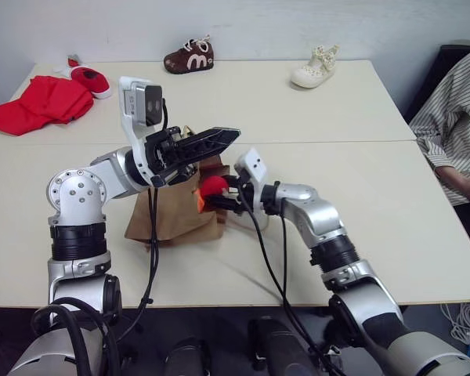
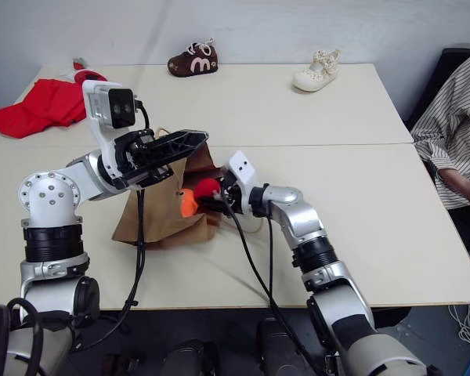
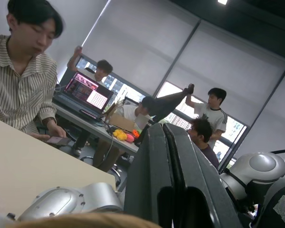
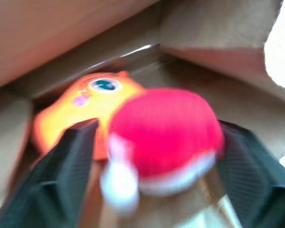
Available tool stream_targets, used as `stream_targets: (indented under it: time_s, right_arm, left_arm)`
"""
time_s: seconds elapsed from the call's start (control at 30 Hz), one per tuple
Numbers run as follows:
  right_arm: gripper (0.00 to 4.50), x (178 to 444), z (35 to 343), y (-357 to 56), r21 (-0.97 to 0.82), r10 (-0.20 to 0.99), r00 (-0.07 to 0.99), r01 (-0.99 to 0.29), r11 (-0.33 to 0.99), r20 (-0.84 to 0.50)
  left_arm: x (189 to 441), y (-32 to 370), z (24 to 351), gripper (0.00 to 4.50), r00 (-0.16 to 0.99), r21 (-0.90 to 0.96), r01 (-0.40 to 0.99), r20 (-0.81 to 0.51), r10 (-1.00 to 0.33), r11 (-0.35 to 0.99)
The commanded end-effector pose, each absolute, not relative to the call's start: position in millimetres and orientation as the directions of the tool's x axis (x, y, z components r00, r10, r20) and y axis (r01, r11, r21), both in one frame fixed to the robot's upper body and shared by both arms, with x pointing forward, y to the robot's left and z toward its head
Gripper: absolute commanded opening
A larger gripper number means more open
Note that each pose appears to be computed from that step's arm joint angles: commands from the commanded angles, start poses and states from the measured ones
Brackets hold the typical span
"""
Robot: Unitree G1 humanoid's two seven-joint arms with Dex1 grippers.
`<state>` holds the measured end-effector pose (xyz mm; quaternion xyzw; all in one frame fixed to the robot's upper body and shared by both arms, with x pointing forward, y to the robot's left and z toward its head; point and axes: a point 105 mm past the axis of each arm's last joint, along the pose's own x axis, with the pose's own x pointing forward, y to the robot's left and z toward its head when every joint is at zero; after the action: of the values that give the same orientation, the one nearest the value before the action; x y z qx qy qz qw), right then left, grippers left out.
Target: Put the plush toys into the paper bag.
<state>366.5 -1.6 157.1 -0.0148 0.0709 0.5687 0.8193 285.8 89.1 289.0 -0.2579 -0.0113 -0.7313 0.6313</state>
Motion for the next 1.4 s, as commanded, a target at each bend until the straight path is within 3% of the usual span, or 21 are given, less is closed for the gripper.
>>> stream_targets:
  time_s: [0.03,0.2,0.43,0.73,0.9,0.97,1.07,1.2,1.4]
  right_arm:
    - [4.45,349.8,178.2,-13.3,0.099,0.968,0.233,-0.965,0.241,-0.091]
    - [4.45,344.9,175.5,-48.1,0.192,0.971,0.210,-0.954,0.230,-0.119]
    - [4.45,364.0,161.6,-84.1,0.198,0.909,0.367,-0.893,0.404,-0.197]
    - [4.45,385.8,126.9,-79.6,0.159,0.838,0.418,-0.855,0.493,-0.350]
    - [4.45,389.2,121.1,-72.3,0.190,0.847,0.360,-0.869,0.457,-0.391]
    - [4.45,380.1,119.2,-67.6,0.292,0.873,0.262,-0.869,0.398,-0.412]
    - [3.82,369.8,121.3,-64.8,0.386,0.893,0.163,-0.858,0.338,-0.419]
    - [2.50,362.4,126.7,-66.6,0.441,0.904,0.108,-0.845,0.303,-0.414]
    - [0.30,362.1,134.1,-71.4,0.496,0.927,0.142,-0.811,0.310,-0.348]
  left_arm:
    - [281.1,91.9,298.4,0.00,-0.084,-0.250,0.948,0.396,-0.914,-0.196]
    - [281.3,91.8,298.3,0.00,-0.085,-0.245,0.950,0.395,-0.915,-0.194]
    - [280.1,92.3,298.5,0.00,-0.088,-0.241,0.951,0.394,-0.915,-0.195]
    - [278.5,92.8,299.2,0.00,-0.094,-0.237,0.951,0.388,-0.917,-0.197]
    - [277.3,93.1,298.7,0.00,-0.091,-0.237,0.952,0.386,-0.918,-0.194]
    - [276.6,93.2,298.1,0.00,-0.088,-0.237,0.953,0.385,-0.919,-0.190]
    - [276.1,93.5,297.8,0.00,-0.081,-0.233,0.955,0.384,-0.920,-0.181]
    - [276.8,95.9,299.0,0.00,-0.068,-0.226,0.960,0.388,-0.919,-0.166]
    - [276.9,96.2,298.7,0.00,-0.059,-0.223,0.962,0.391,-0.919,-0.156]
